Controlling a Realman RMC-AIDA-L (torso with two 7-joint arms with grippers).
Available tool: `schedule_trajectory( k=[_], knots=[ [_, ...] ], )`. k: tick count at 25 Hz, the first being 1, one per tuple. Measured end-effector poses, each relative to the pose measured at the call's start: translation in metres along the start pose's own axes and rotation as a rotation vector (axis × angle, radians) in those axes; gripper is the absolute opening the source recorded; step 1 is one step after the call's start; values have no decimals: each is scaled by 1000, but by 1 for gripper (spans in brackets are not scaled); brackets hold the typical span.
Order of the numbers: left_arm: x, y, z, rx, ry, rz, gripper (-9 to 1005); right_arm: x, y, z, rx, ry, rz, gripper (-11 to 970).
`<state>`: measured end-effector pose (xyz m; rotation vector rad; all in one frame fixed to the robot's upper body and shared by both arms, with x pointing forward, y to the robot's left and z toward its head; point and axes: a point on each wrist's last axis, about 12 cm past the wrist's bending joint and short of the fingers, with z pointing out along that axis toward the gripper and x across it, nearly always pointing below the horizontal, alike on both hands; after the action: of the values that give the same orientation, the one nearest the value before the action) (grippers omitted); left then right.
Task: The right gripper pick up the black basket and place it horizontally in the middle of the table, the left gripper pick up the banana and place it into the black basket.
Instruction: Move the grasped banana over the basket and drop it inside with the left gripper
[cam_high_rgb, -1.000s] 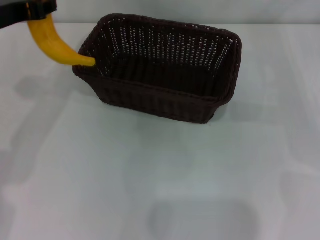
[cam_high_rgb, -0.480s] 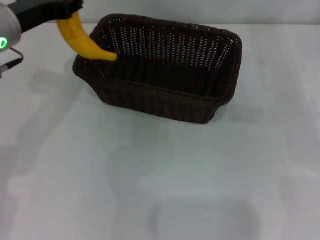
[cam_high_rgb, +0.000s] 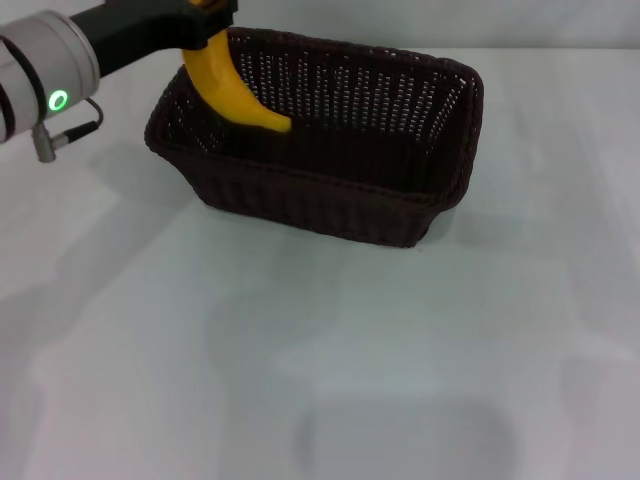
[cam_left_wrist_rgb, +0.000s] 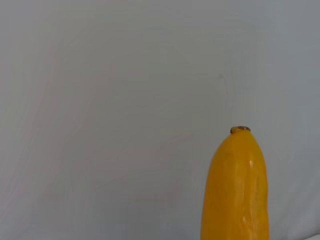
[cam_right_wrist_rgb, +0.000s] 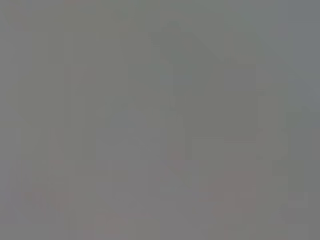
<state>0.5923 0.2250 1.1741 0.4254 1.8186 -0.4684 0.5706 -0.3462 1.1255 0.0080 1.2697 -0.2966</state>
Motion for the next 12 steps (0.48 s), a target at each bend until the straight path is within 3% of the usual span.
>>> schedule_trajectory(
  k=[12],
  knots=[
    [11, 3, 0, 23, -18, -66, 605, 0, 2, -3, -8, -5, 0, 722]
  ],
)
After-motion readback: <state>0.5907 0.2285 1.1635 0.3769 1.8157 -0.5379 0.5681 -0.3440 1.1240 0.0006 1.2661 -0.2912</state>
